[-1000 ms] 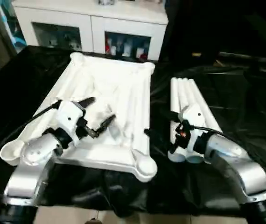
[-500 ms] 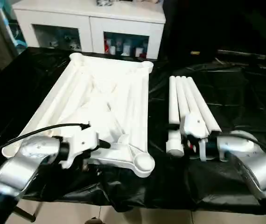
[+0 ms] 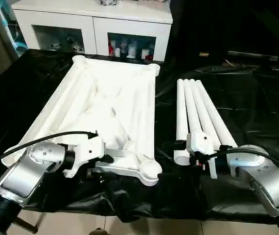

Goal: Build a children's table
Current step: Move table base

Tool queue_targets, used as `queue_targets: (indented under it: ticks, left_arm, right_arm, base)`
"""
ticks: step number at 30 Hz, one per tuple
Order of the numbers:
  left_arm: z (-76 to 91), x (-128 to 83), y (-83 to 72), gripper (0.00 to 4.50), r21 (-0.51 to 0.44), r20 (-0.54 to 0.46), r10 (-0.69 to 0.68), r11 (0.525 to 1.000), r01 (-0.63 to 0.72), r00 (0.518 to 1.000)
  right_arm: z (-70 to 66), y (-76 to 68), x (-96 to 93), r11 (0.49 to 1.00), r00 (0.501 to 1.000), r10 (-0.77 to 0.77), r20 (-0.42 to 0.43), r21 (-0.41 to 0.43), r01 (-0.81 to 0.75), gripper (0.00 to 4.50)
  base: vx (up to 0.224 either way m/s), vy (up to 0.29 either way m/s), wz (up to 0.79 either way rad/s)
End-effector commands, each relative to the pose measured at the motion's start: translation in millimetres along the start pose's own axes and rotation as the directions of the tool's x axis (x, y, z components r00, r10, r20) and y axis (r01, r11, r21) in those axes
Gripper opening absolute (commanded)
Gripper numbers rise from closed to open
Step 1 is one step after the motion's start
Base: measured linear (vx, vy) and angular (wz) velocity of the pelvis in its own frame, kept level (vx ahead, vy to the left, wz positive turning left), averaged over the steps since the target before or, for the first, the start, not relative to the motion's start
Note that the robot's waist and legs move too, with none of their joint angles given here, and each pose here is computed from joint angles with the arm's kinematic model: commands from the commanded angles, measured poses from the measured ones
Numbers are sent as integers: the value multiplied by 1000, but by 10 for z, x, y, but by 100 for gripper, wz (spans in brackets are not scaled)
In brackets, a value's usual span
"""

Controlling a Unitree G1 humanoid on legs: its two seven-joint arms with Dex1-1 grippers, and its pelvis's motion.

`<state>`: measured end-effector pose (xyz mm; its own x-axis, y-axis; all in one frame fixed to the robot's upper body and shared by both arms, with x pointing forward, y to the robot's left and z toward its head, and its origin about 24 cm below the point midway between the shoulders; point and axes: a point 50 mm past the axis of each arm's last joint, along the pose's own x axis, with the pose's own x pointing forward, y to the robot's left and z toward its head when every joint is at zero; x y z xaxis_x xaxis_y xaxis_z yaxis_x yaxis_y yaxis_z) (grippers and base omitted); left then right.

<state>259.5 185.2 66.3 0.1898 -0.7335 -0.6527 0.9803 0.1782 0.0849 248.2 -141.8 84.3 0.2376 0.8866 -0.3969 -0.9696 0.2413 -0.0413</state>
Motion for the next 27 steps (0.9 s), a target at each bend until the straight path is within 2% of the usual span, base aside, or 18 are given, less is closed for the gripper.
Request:
queue_targets:
  ticks: [1, 4, 6, 11, 14, 16, 20, 24, 26, 27]
  left_arm:
    - [44, 14, -13, 209, 34, -11, -4, 999, 4, 1000]
    - [50, 26, -18, 193, 49, -11, 3, 999, -2, 1000]
    - [51, 33, -19, 167, 64, -16, 5, 998, -4, 1000]
    - [37, 75, -21, 128, 171, -47, 23, 985, -14, 999]
    - [31, 88, -30, 108, 211, -59, 30, 977, -16, 998]
    - [31, 95, -40, 78, 231, -62, 28, 973, -12, 998]
    - [26, 107, -63, 55, 289, -81, 27, 957, -3, 996]
    - [58, 109, -21, 30, 401, -89, 91, 915, -48, 992]
    - [75, 108, -3, 23, 428, -84, 116, 901, -70, 990]
    - [124, 109, 51, 18, 483, -61, 192, 864, -139, 980]
  right_arm:
    - [36, 17, 4, 1000, 1000, 2, -3, -21, -2, 450]
    - [28, 24, 18, 1000, 1000, 2, -6, -23, -3, 450]
    - [25, 27, 24, 1000, 1000, 2, -7, -24, -3, 450]
    - [12, 38, 53, 1000, 1000, 2, -11, -28, -3, 450]
    - [5, 49, 63, 1000, 1000, 3, -11, -28, -3, 450]
    - [-1, 56, 68, 1000, 1000, 2, -12, -28, -2, 450]
    - [-5, 64, 81, 1000, 1000, 1, -11, -27, -1, 450]
    - [-10, 71, 95, 1000, 1000, -4, -9, -25, 4, 450]
    - [-11, 72, 99, 1000, 1000, -7, -8, -27, 7, 450]
    - [-17, 65, 108, 999, 1000, -23, -7, -32, 23, 450]
  base:
    - [0, 0, 0]
    - [0, 0, 0]
    - [0, 0, 0]
    - [0, 0, 0]
    - [0, 0, 0]
    - [0, 0, 0]
    - [0, 0, 0]
    - [0, 0, 0]
    - [0, 0, 0]
    - [0, 0, 0]
